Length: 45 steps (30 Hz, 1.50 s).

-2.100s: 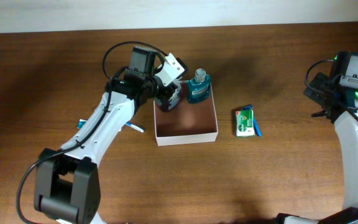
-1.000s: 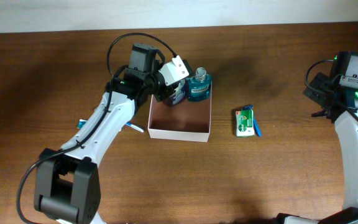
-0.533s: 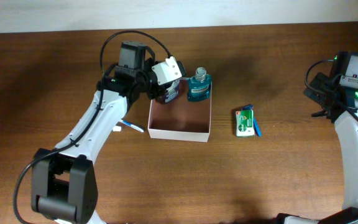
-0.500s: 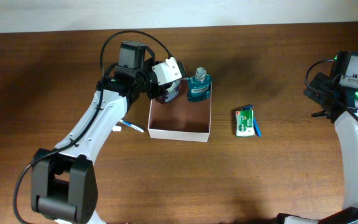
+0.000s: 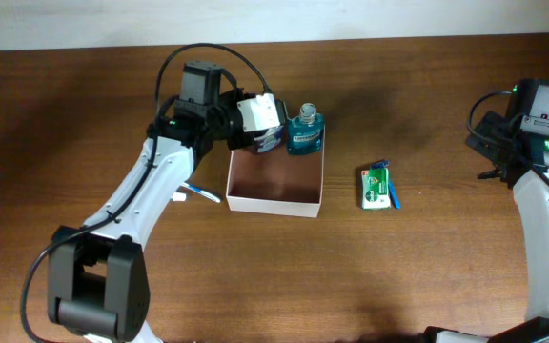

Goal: Pack container

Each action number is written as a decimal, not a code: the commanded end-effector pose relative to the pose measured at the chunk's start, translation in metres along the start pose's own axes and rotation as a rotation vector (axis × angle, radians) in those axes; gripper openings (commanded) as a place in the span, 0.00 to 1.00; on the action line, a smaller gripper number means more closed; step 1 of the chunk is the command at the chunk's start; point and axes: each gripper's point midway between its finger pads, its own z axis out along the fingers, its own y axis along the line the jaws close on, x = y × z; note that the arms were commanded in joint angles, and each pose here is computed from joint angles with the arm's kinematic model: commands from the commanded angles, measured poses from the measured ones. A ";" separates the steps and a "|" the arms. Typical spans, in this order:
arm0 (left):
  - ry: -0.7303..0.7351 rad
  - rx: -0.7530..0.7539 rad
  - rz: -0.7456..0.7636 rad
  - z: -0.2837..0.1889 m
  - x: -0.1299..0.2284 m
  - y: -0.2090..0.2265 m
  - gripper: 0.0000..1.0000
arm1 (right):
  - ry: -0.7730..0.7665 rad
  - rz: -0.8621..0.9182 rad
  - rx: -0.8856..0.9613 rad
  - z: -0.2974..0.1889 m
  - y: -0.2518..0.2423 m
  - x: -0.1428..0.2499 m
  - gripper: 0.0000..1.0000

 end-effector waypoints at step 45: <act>-0.079 0.133 0.143 -0.017 -0.008 0.009 0.33 | -0.030 0.024 -0.012 -0.010 -0.002 -0.008 0.99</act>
